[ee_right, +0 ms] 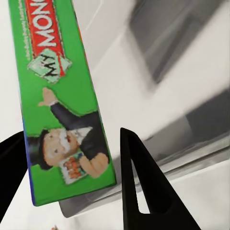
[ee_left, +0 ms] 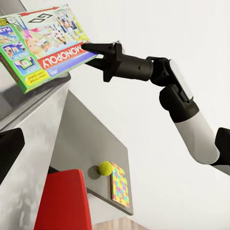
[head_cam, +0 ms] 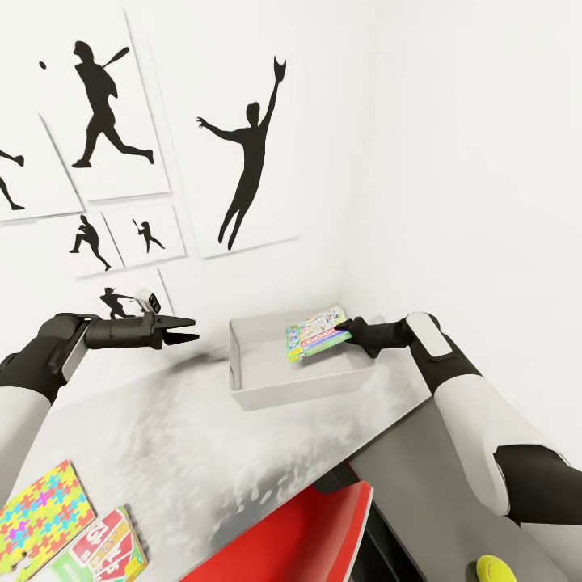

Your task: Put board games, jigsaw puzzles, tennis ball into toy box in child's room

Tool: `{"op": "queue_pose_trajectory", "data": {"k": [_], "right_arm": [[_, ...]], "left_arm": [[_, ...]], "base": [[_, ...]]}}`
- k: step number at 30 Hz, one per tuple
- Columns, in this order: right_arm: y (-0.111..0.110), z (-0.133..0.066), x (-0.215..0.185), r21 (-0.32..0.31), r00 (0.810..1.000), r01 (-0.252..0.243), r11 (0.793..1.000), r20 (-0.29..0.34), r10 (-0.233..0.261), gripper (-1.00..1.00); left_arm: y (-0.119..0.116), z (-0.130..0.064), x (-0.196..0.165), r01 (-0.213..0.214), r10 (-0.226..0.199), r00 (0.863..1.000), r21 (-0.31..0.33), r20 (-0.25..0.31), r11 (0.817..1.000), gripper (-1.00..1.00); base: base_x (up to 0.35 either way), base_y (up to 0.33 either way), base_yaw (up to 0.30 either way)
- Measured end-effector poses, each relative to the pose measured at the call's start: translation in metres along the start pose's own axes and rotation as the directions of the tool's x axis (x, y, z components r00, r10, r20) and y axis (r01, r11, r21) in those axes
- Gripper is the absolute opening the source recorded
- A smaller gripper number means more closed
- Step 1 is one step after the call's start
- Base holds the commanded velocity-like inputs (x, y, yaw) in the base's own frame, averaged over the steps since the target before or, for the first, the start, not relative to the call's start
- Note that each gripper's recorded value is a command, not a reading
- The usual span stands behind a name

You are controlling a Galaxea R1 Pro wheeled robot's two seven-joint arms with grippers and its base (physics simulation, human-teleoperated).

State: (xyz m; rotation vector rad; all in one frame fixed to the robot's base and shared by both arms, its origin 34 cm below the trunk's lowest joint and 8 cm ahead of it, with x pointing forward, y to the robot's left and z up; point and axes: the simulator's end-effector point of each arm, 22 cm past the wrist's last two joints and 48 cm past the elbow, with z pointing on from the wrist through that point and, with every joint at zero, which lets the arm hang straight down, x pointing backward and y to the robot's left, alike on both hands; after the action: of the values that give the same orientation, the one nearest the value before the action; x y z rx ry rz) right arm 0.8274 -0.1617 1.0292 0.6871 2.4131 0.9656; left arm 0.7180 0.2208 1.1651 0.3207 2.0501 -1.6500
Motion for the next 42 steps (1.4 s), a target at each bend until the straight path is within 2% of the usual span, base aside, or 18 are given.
{"op": "queue_pose_trajectory", "data": {"k": [12,19,28,42], "right_arm": [[0.000,0.007,-0.001,0.000,1.000,0.000,1.000,-0.006,0.000,-1.00],[0.006,0.010,-0.003,-0.007,1.000,0.018,1.000,0.004,-0.018,-1.00],[-0.003,0.015,-0.004,0.046,1.000,0.027,0.999,0.002,-0.027,-1.00],[-0.015,0.026,-0.002,0.069,1.000,0.021,0.997,-0.011,-0.021,-1.00]], "left_arm": [[0.010,0.001,0.003,0.016,-0.016,1.000,-0.004,-0.003,1.000,1.00],[0.017,0.001,0.005,0.027,-0.027,1.000,-0.008,-0.006,1.000,1.00],[0.026,0.002,0.007,0.041,-0.041,0.999,-0.011,-0.008,0.999,1.00],[0.039,0.006,0.012,0.063,-0.063,0.998,-0.012,-0.013,0.998,1.00]], "base": [[0.000,0.000,0.000],[0.000,0.000,0.000],[0.000,0.000,0.000],[0.000,0.000,0.000]]}}
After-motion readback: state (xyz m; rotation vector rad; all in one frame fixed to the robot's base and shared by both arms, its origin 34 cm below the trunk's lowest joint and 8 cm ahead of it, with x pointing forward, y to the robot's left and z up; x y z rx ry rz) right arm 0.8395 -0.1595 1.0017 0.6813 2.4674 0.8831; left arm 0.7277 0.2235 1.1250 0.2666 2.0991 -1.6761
